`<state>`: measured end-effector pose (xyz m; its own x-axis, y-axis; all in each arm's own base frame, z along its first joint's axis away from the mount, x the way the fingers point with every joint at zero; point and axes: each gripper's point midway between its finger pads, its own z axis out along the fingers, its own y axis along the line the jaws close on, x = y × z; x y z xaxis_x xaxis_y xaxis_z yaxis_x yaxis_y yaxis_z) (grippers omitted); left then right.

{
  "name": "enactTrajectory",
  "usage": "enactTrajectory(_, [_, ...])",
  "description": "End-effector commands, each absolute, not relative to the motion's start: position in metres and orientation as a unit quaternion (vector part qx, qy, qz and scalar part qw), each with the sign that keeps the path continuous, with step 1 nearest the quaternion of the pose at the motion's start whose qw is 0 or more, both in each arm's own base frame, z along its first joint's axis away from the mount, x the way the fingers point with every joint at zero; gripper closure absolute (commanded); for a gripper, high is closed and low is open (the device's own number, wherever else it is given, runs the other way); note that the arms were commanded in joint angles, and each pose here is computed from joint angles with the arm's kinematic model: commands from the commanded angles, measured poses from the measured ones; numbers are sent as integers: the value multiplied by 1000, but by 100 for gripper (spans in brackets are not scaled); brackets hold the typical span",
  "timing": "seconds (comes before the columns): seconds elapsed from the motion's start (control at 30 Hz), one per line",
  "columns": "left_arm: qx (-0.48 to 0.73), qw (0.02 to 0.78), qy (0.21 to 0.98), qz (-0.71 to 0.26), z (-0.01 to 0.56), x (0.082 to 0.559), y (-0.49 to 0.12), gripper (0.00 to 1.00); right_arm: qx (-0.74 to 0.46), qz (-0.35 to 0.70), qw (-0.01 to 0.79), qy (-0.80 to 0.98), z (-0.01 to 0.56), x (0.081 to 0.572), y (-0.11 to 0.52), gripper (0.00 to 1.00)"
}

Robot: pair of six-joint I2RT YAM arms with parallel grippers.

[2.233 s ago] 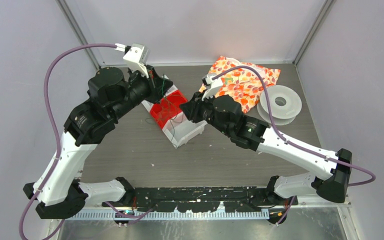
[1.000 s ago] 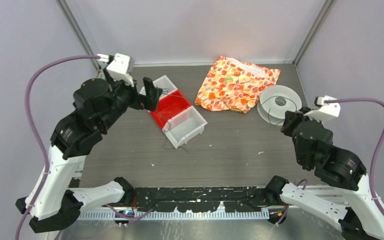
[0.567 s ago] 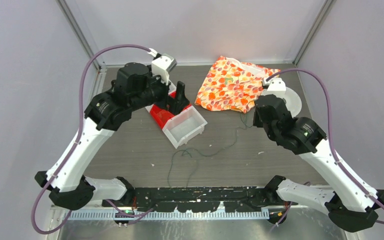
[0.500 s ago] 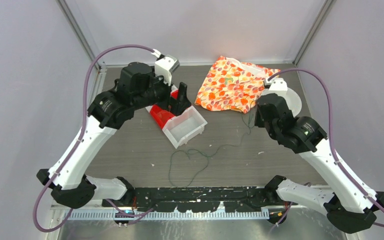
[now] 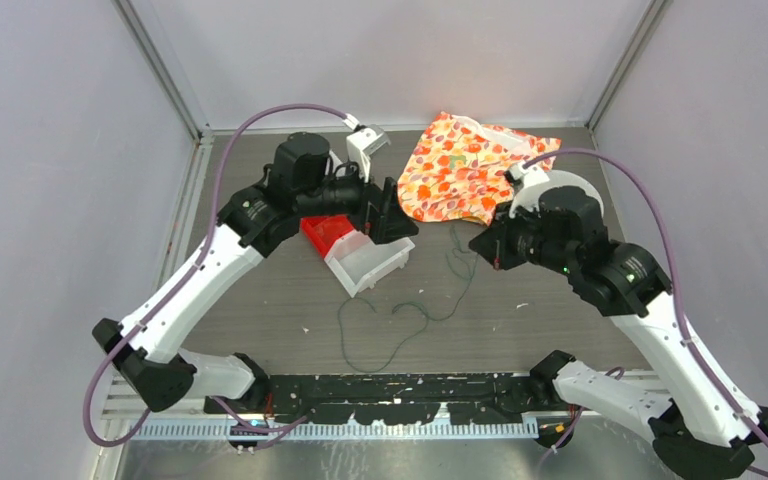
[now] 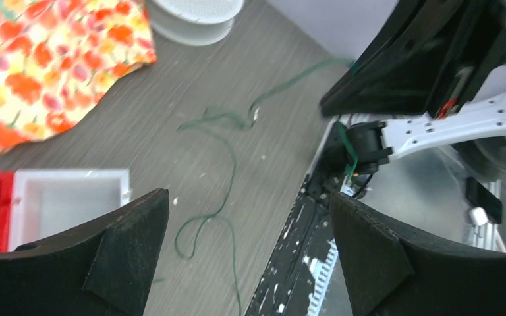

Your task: Wrap the cables

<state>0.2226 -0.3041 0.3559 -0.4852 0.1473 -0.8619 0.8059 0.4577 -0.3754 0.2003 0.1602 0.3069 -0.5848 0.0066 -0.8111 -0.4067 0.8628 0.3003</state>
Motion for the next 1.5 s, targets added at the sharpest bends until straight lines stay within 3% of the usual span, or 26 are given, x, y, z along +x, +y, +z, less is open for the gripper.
enactTrajectory(0.0, [357,407,674,-503,400,215,-336,9,-216,349,393,823,326,179,209,100])
enactTrajectory(0.43, [428,370,620,-544,380,211,-366,11,-253,382,363,812,339,169,223,100])
enactTrajectory(0.57, [445,356,610,-550,372,207,-369,16,-251,383,360,813,339,168,223,99])
enactTrajectory(0.67, [457,342,592,-569,375,198,-369,22,-244,382,357,817,337,169,223,99])
enactTrajectory(0.83, [462,320,589,-581,373,191,-368,45,-239,381,363,816,336,170,221,99])
enactTrajectory(1.0, [450,304,606,-581,363,193,-370,37,-241,384,357,817,334,170,224,99])
enactTrajectory(1.07, [449,297,607,-584,361,193,-372,44,-242,383,354,818,333,170,224,99])
enactTrajectory(1.2, [453,283,602,-593,359,189,-374,69,-247,377,355,819,331,172,224,99])
enactTrajectory(1.3, [452,286,611,-583,355,193,-374,98,-242,366,360,824,328,177,222,99])
enactTrajectory(1.33, [448,292,617,-577,354,196,-374,99,-237,356,362,828,325,181,220,99])
enactTrajectory(1.37, [441,299,625,-570,353,200,-374,99,-228,343,363,836,322,185,217,90])
enactTrajectory(1.43, [412,320,656,-545,349,215,-374,100,-209,315,368,850,318,193,210,41])
enactTrajectory(1.47, [393,333,675,-528,347,225,-373,100,-195,296,375,857,318,198,203,24])
